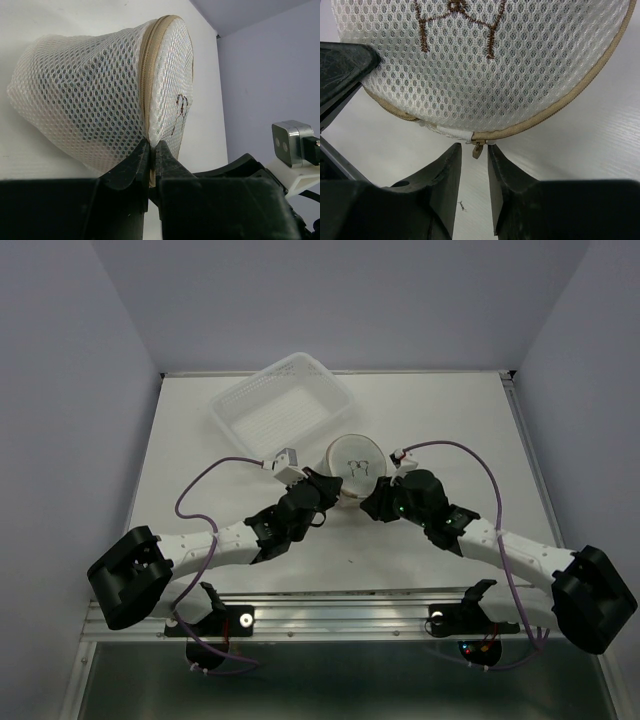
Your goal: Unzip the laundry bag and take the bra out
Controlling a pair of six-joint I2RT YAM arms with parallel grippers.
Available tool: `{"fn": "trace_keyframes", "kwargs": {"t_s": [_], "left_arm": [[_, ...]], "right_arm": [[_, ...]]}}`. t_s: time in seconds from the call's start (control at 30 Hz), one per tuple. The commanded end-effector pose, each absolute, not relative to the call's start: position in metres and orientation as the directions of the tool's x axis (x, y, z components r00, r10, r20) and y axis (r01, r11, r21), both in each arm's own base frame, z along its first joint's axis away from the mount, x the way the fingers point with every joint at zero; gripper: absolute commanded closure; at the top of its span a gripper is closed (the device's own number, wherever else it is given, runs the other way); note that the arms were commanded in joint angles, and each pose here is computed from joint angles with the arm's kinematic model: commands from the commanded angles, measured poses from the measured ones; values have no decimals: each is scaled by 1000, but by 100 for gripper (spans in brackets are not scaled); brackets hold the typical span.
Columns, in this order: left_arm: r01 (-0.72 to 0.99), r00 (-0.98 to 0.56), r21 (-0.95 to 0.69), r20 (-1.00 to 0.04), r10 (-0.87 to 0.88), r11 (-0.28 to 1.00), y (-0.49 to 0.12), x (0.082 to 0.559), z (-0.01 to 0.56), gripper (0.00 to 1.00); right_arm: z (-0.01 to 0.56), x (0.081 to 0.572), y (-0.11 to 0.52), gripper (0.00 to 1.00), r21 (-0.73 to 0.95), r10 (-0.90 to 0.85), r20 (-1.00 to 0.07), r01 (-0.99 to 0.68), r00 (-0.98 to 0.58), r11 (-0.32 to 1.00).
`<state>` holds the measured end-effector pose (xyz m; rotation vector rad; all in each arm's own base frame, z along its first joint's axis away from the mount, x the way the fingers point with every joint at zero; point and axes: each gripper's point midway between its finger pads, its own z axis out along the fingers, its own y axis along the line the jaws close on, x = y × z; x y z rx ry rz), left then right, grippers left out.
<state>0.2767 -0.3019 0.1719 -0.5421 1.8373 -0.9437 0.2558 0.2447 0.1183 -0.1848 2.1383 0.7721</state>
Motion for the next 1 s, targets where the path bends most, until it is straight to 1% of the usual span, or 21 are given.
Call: {"fn": "trace_keyframes", "kwargs": {"t_s": [0.0,0.03,0.13,0.17,0.23,0.27,0.43,0.57,0.87,0.97], "left_arm": [[68,-385,-840,-520,-762,539,-307,285,208,100],[69,-385,-840,-520,-763,538,-308,284,208,100],[69,-383,-841,-519,-764,537,-307,284,209,100],[67,-380,-839,-522,-764,540,-305,284,208,100],[66,-380,-839,-521,-764,540,-304,283,208,100],[62,-379,-838,-523,-764,542,-302,283,207,100],[36,-366,-818,-546,-754,575,-290,283,198,100],[7,-371,-784,-579,-726,621,-272,281,181,100],[-89,-381,-648,-680,-627,757,-202,272,132,100],[-104,-390,-615,-698,-601,782,-186,273,124,100]], "right_arm": [[151,272,257,69,489,198,-789,-400,-581,775],[151,272,257,70,490,198,-788,-399,-583,775],[148,275,251,78,479,207,-791,-371,-576,795],[146,274,249,85,473,203,-791,-366,-577,801],[147,274,245,92,464,203,-796,-359,-570,810],[146,272,243,99,459,198,-794,-354,-574,815],[149,267,231,99,422,175,-805,-340,-568,840],[146,265,210,99,348,131,-821,-305,-555,886],[150,263,181,99,224,56,-848,-260,-527,939],[154,263,179,99,218,55,-847,-251,-529,943]]}}
